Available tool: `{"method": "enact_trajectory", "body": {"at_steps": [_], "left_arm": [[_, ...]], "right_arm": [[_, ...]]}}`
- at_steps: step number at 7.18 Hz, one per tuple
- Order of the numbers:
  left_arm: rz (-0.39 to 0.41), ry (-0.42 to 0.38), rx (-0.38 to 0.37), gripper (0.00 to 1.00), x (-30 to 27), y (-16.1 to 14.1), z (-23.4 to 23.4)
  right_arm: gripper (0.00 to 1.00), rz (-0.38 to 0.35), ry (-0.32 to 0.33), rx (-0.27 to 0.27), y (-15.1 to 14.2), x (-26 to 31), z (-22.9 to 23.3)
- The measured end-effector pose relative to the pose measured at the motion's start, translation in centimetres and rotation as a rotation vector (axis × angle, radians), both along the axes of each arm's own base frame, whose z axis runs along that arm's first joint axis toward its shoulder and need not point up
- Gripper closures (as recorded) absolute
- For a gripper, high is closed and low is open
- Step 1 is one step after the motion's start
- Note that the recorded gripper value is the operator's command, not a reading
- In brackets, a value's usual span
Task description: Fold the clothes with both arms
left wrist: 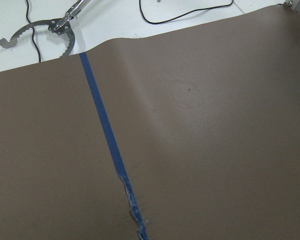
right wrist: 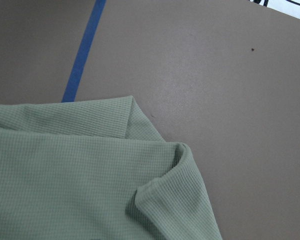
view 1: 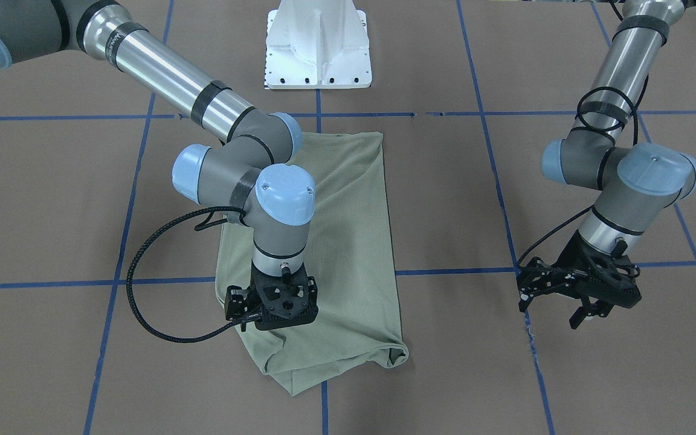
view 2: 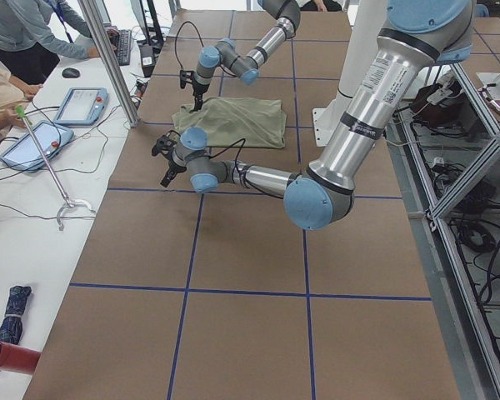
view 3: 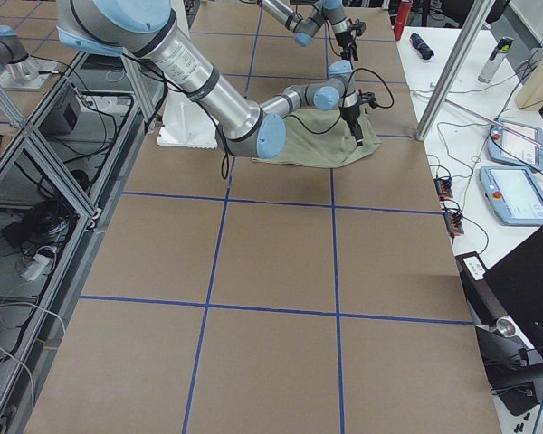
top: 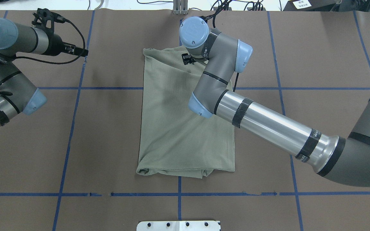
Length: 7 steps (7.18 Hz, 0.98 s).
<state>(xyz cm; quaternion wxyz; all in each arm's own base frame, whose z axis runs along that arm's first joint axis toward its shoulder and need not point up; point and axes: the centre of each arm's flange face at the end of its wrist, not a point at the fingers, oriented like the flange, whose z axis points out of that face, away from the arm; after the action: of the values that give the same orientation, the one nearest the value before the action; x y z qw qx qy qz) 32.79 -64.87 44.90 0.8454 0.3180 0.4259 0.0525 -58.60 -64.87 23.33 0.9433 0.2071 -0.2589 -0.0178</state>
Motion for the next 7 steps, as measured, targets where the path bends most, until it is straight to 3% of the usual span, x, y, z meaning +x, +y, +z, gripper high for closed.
{"method": "enact_trajectory", "body": {"at_steps": [3, 7], "left_arm": [[0.001, 0.018, 0.019, 0.0, 0.2, 0.0, -0.8], [-0.011, 0.052, 0.007, 0.0, 0.4, 0.1, -0.9]], "right_arm": [[0.13, 0.021, 0.017, 0.019, -0.3, -0.2, -0.3], [0.25, 0.074, 0.086, 0.075, -1.0, -1.4, 1.4]]}}
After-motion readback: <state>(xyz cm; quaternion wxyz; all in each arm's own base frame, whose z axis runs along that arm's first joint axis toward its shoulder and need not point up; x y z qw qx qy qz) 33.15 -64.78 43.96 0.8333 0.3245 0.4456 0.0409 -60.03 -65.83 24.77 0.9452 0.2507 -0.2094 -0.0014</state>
